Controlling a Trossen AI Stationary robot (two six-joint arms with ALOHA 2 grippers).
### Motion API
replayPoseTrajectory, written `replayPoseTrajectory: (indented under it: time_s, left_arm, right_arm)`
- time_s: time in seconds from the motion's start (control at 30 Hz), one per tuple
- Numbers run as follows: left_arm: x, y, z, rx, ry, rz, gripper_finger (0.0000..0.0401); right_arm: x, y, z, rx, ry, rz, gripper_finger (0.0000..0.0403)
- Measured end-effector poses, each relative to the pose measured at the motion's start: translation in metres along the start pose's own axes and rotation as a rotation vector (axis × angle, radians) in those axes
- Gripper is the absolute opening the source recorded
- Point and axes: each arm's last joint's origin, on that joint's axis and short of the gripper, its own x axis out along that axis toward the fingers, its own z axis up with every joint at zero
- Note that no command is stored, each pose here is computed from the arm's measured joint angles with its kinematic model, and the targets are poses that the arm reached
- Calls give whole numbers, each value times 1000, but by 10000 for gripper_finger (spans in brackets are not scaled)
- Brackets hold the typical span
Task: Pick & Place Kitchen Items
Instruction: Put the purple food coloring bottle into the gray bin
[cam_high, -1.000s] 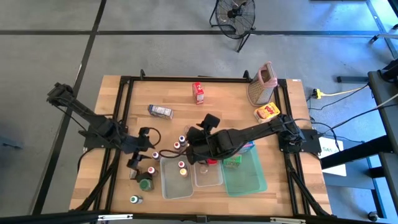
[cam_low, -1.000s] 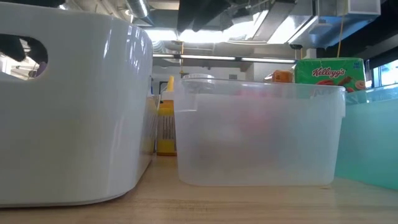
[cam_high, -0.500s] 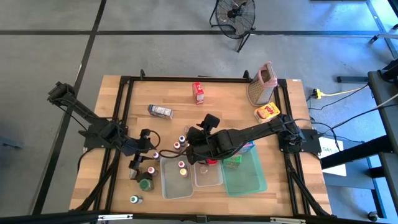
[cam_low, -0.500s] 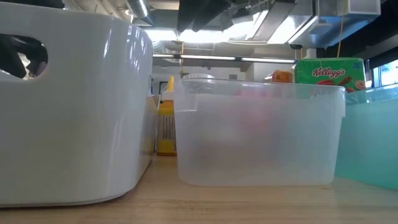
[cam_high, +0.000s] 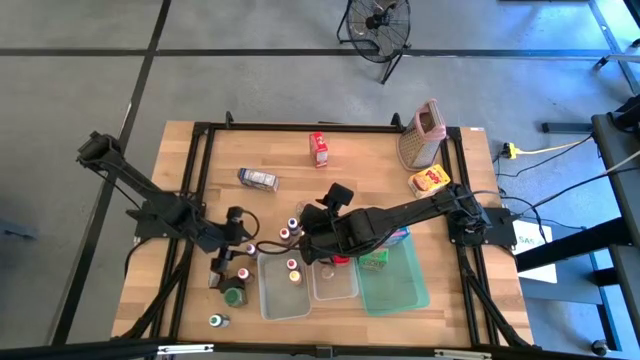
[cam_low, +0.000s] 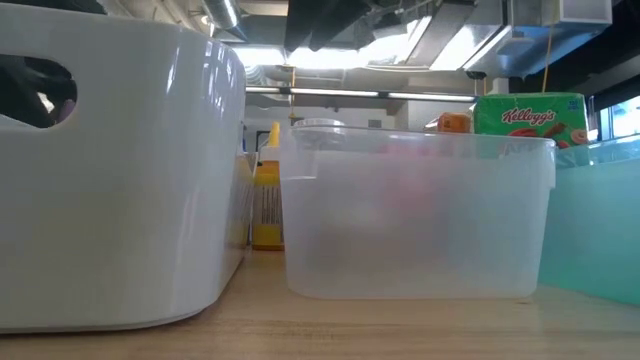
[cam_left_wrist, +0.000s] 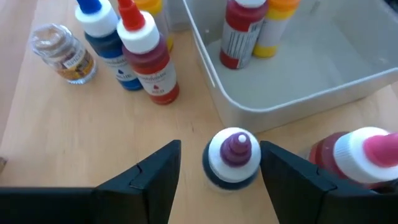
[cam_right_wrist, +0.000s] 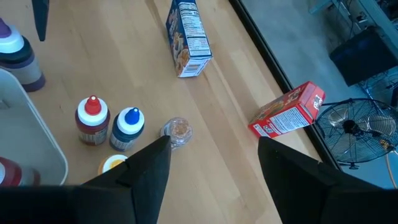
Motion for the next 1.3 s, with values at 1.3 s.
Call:
replayPoseTrajectory:
  time_s: [1.3]
  left_arm:
    - [18,-6,1,27,34,17,110]
  right_arm:
    - [0,1,0,3,2,9,237]
